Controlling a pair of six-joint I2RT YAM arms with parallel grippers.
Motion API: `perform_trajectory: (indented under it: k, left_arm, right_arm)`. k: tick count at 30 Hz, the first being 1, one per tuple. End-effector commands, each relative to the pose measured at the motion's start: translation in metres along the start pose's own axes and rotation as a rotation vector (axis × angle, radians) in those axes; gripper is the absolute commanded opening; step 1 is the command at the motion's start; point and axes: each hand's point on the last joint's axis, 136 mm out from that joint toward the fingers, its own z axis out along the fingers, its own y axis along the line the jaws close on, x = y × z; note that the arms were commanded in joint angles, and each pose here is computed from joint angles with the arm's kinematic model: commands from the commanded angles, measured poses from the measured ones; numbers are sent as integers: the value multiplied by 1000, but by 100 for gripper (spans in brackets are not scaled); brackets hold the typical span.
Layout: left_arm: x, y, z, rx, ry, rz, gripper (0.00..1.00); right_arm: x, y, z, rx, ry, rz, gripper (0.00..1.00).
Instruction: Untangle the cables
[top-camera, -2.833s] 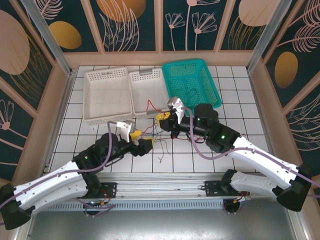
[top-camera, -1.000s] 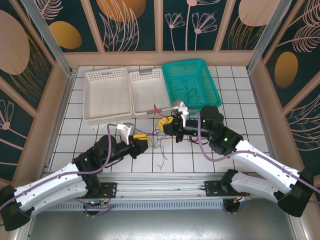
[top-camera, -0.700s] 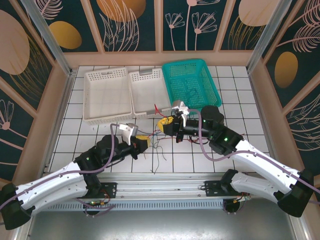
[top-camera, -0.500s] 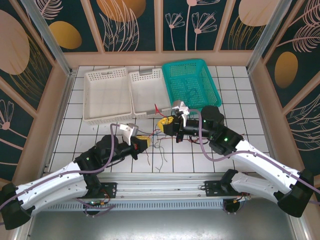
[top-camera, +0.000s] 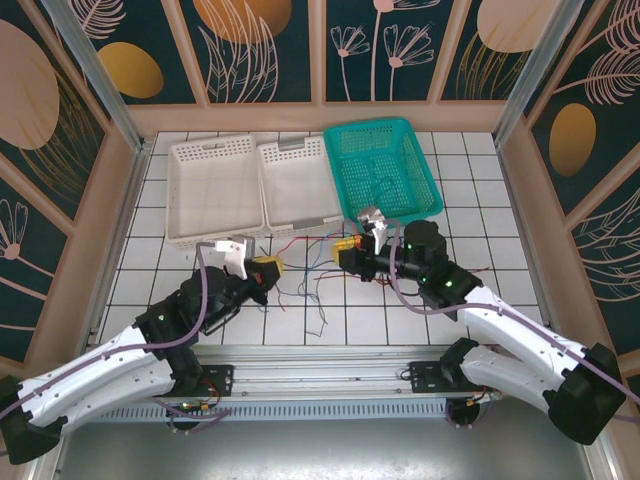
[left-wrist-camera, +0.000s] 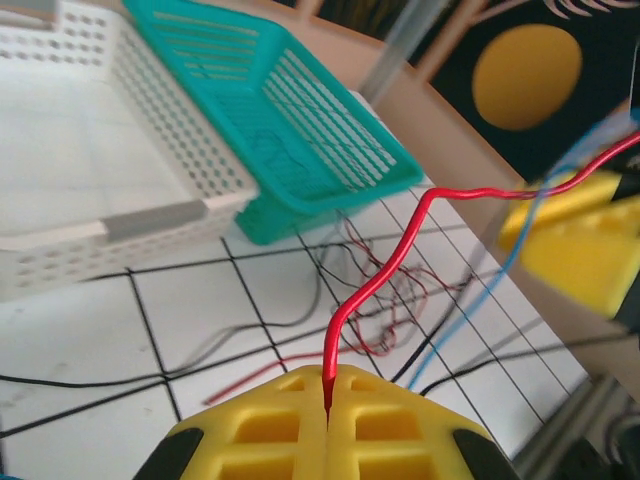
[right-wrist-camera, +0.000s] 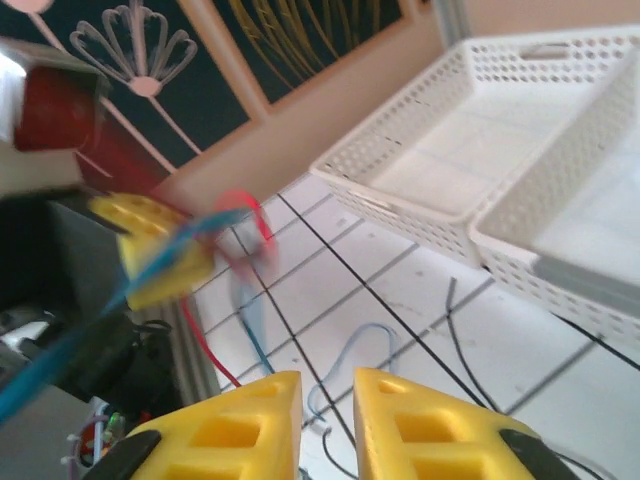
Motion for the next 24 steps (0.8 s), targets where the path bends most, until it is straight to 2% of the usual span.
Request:
perform_trajectory:
  k: [1, 6, 9, 16, 24]
  left_arm:
    - [-27, 19, -10, -146, -90, -46, 0]
    - [-51, 16, -20, -164, -156, -59, 0]
    - [-58, 9, -21, -153, -154, -56, 0]
    - [-50, -8, -9, -96, -72, -59, 0]
    - [-49, -21, -7, -36, -40, -89, 0]
  right_arm:
    - [2, -11, -2, 18, -29, 37, 28]
    - [14, -21, -3, 30, -19, 69, 29]
    - [17, -20, -3, 20, -18, 74, 30]
    - [7, -5, -9, -61, -108, 50, 47]
    - [-6, 19, 8, -133, -172, -23, 54]
